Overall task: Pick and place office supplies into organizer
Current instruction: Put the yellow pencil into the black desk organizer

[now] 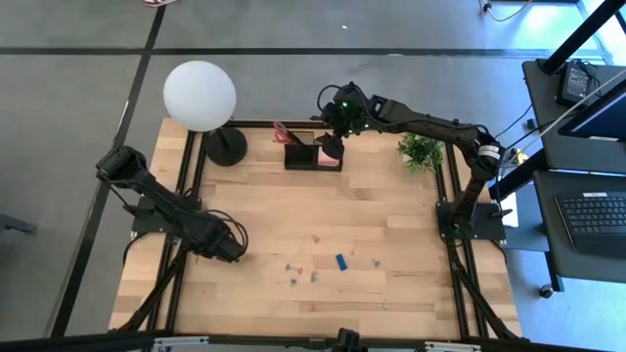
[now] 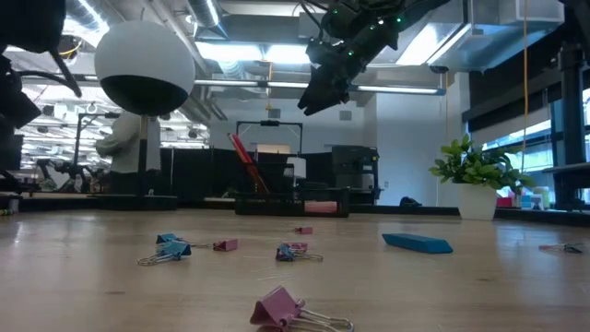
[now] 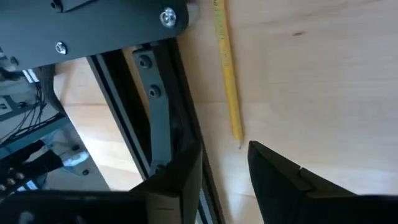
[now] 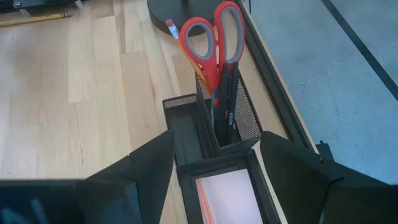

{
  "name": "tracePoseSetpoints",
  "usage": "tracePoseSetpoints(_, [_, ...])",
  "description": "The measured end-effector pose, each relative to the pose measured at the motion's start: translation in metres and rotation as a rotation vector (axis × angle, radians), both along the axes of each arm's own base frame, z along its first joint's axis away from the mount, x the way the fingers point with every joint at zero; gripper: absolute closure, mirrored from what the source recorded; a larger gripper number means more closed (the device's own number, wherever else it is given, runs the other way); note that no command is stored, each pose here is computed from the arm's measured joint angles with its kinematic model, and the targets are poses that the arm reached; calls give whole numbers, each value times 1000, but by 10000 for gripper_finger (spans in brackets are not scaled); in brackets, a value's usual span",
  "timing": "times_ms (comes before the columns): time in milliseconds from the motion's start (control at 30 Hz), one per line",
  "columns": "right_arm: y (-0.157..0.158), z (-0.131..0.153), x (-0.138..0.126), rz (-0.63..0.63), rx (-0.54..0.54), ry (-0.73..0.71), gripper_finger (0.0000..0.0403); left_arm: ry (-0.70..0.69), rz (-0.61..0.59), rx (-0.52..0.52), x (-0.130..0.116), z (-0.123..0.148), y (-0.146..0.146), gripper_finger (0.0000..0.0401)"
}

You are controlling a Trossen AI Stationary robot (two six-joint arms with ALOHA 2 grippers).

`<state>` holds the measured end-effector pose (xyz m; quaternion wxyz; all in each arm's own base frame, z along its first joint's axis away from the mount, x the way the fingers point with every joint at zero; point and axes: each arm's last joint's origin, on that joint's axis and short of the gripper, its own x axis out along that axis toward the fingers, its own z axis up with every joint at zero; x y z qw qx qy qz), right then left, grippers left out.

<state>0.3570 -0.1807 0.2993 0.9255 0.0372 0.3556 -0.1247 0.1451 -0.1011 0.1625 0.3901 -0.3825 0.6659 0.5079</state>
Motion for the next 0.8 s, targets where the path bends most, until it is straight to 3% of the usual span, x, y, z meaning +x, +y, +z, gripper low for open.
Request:
tracePoseSetpoints(300, [0,0,0,0,0,0,161,-16,21,-18,-11,-27,5,299])
tracePoseSetpoints(800, [0,0,0,2,-5,-4,161,-22,28,9,-12,-29,6,354])
